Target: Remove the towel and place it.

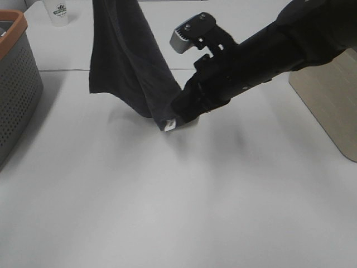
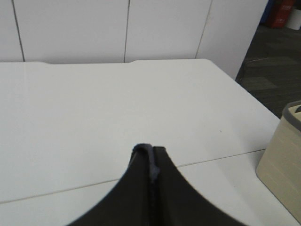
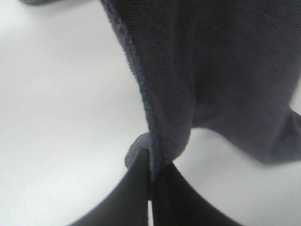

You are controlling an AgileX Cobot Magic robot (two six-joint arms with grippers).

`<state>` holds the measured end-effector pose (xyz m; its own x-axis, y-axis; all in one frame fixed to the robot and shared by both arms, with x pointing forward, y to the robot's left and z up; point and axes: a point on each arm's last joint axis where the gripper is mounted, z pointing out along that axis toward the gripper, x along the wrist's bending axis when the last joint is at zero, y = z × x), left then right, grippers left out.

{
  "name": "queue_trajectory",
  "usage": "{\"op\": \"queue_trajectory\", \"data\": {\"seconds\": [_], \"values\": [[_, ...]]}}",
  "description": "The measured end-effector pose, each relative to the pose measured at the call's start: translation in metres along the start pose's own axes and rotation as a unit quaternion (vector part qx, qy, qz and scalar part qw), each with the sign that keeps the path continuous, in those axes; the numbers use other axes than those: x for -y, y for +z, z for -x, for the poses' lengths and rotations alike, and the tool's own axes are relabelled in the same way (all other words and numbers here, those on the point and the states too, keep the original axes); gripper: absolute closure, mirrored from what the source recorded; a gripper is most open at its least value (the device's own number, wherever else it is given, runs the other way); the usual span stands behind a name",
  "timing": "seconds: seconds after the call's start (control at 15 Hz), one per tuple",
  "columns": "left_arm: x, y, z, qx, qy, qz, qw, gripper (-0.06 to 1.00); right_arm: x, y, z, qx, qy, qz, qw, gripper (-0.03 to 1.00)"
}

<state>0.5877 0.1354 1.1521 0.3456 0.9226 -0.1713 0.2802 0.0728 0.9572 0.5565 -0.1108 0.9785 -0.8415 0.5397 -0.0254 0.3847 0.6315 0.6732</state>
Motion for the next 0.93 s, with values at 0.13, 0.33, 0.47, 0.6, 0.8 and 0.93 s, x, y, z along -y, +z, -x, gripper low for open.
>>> {"op": "queue_trajectory", "data": {"seconds": [0.13,0.33,0.47,0.6,0.8,0.93], "values": [[-0.002,-0.001,-0.008,-0.021,-0.023,-0.017,0.999,0.94,0.005,-0.021,0.011,0.028,-0.021,-0.032,0.999,0.95],[-0.001,-0.001,-0.029,-0.057,-0.117,-0.045,0.990,0.94,0.006,-0.060,0.036,0.082,-0.059,-0.083,0.991,0.95],[-0.001,-0.001,-0.037,-0.066,-0.149,-0.046,0.986,0.94,-0.009,-0.077,0.045,0.122,-0.104,-0.090,0.983,0.95],[0.001,0.006,-0.042,-0.066,-0.155,-0.039,0.985,0.94,-0.044,-0.108,0.064,0.198,-0.162,-0.082,0.963,0.95],[0.015,0.030,-0.046,-0.051,-0.177,-0.025,0.983,0.94,-0.078,-0.137,0.080,0.269,-0.221,-0.069,0.935,0.95],[0.018,0.043,-0.047,-0.028,-0.193,0.011,0.981,0.94,-0.092,-0.138,0.091,0.294,-0.240,-0.068,0.923,0.95]]}}
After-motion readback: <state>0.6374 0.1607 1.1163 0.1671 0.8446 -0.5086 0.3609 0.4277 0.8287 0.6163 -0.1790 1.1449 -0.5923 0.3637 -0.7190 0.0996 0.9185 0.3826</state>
